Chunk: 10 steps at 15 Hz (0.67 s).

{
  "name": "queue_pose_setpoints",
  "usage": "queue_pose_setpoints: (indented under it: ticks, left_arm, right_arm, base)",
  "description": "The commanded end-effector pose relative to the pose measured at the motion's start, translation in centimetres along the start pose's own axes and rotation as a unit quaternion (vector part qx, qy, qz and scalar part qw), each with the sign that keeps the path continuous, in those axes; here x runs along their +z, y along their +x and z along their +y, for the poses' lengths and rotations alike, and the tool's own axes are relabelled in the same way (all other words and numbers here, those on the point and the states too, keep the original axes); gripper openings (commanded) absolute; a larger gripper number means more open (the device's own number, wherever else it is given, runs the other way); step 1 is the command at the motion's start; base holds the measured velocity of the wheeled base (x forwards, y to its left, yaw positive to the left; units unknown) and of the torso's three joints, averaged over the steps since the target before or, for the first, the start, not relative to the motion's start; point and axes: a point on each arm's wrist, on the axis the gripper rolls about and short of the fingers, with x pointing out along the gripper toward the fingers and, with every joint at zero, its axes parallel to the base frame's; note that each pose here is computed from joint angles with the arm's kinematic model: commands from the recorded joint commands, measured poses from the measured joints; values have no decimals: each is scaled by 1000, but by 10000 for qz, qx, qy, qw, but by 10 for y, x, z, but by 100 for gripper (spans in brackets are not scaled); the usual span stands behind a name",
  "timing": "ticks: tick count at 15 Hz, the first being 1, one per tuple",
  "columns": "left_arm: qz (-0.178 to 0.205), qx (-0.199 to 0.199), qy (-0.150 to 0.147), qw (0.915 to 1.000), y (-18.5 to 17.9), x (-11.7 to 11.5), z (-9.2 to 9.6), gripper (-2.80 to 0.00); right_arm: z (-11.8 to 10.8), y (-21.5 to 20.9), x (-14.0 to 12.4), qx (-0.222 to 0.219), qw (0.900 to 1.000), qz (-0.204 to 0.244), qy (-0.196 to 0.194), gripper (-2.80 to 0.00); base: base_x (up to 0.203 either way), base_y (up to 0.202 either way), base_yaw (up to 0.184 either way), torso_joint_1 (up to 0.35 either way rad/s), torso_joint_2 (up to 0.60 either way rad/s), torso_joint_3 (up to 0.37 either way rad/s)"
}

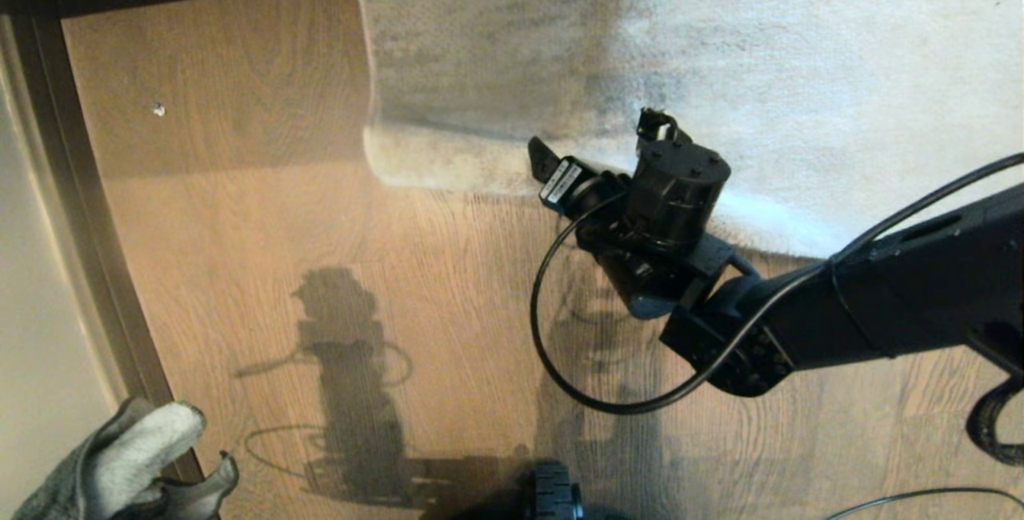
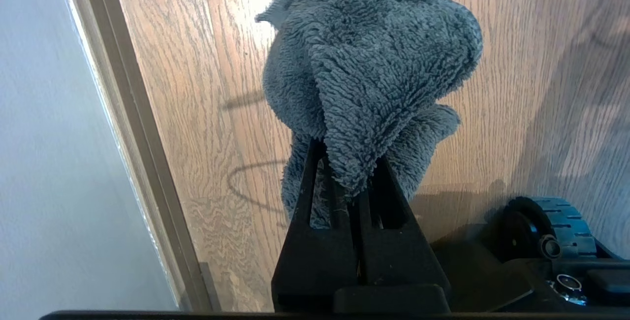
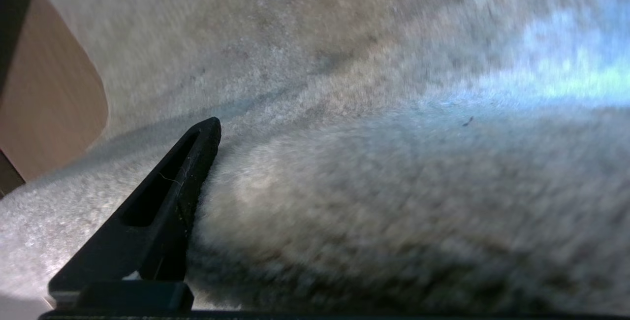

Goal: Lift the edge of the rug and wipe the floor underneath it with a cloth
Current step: Lift up the carpet

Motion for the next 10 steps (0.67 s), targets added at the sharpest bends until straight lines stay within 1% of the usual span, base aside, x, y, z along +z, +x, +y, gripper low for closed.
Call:
queue_pose_setpoints:
  ticks: [1, 3, 6, 8, 10]
  left_arm:
    - [0, 3, -2, 10000, 0, 0, 0, -280]
    - [0, -5, -2, 10000, 0, 0, 0, -280]
    - [-8, -2, -2, 10000, 0, 0, 0, -280]
    - [-1, -5, -2, 10000, 0, 0, 0, -280]
    - [-8, 2, -2, 10000, 0, 0, 0, -280]
  right_arm:
    - [-11, 1, 10, -77, 9999, -51, -133, 0]
    - [-24, -9, -3, -207, 9979, 253, -558, 0]
    - [-42, -26, -8, -401, 9898, 606, -1225, 0]
    - [-56, -39, -14, -559, 9835, 894, -1468, 0]
    - [-65, -46, -17, -668, 9799, 1033, -1572, 0]
  base:
    - [0, 0, 0, 0, 0, 0]
    - [0, 0, 0, 0, 0, 0]
    - [0, 0, 0, 0, 0, 0]
    - [0, 0, 0, 0, 0, 0]
    - [0, 0, 0, 0, 0, 0]
